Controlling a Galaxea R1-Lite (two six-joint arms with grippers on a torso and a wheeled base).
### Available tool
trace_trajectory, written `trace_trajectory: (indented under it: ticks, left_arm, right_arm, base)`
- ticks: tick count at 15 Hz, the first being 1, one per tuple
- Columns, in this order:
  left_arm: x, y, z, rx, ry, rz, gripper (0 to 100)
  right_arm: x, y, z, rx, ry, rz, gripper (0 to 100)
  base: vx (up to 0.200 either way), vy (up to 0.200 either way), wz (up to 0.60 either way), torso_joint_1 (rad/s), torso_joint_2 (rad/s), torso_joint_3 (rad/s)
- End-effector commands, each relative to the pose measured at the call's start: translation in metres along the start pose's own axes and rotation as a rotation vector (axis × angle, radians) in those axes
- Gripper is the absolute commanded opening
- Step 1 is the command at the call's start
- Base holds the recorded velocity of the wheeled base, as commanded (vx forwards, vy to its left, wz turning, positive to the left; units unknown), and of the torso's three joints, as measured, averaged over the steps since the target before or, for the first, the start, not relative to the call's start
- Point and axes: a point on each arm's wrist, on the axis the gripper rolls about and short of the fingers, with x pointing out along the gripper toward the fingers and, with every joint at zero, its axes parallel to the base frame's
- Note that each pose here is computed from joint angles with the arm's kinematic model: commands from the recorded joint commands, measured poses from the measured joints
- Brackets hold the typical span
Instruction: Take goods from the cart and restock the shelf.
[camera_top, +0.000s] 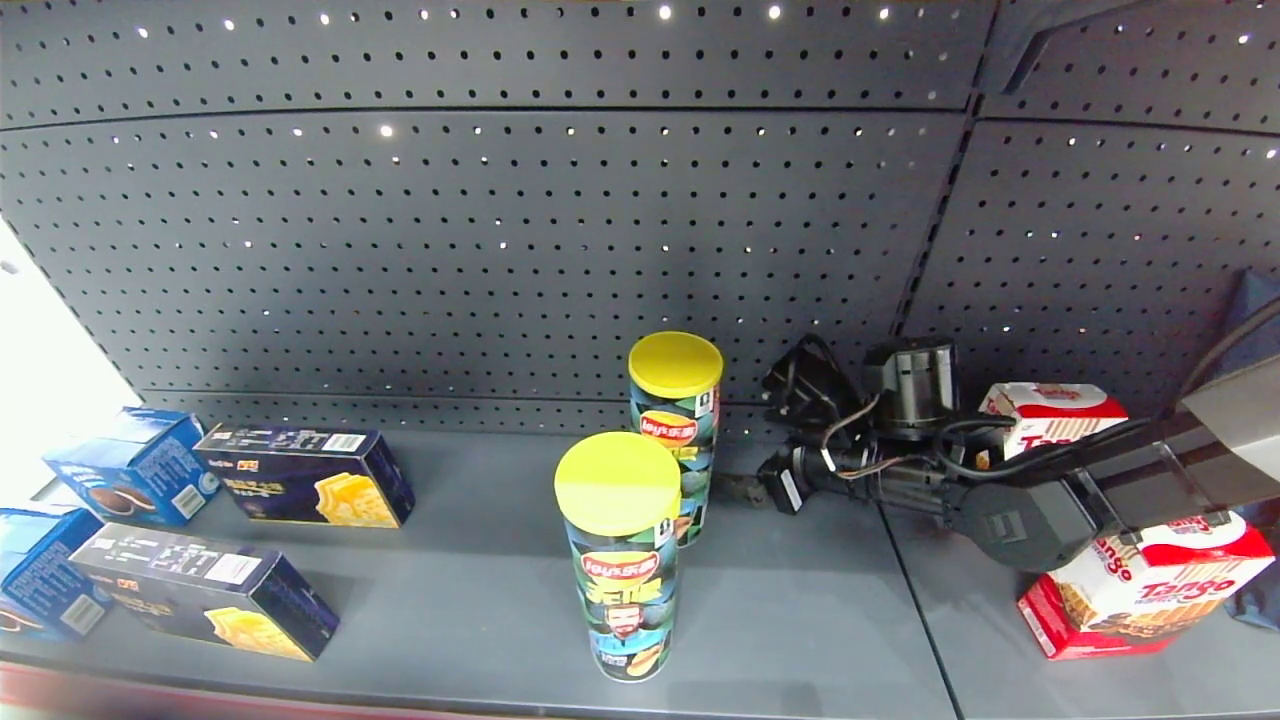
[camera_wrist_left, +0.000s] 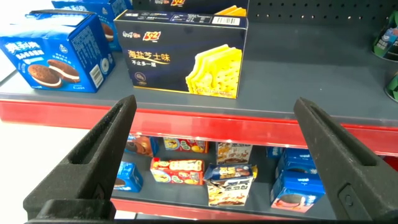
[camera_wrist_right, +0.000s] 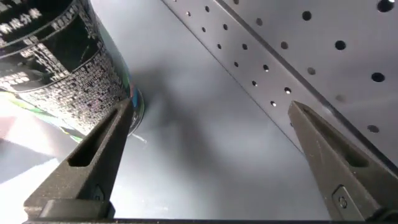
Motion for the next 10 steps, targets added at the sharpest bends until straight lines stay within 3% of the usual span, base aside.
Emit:
trace_trajectory:
  ticks: [1,6,10]
  left_arm:
    - [0.000,0.000,0.000,0.000,0.000,0.001,100]
    - [0.000,0.000,0.000,0.000,0.000,0.001,100]
    - [0.000,0.000,0.000,0.000,0.000,0.001,100]
  right_arm:
    - [-0.009,-0.004,0.004,-0.001,-0.010,-0.016,100]
    - [-0.049,-0.022,0.022,-0.002,-0.049,-0.152,100]
    - [-0.101,-0.014,0.037,-0.010,-0.093,-0.243,100]
  base:
    - [0.000,0.000,0.00,0.000,0.00,0.000]
    - [0.000,0.000,0.00,0.000,0.00,0.000]
    - [0.000,0.000,0.00,0.000,0.00,0.000]
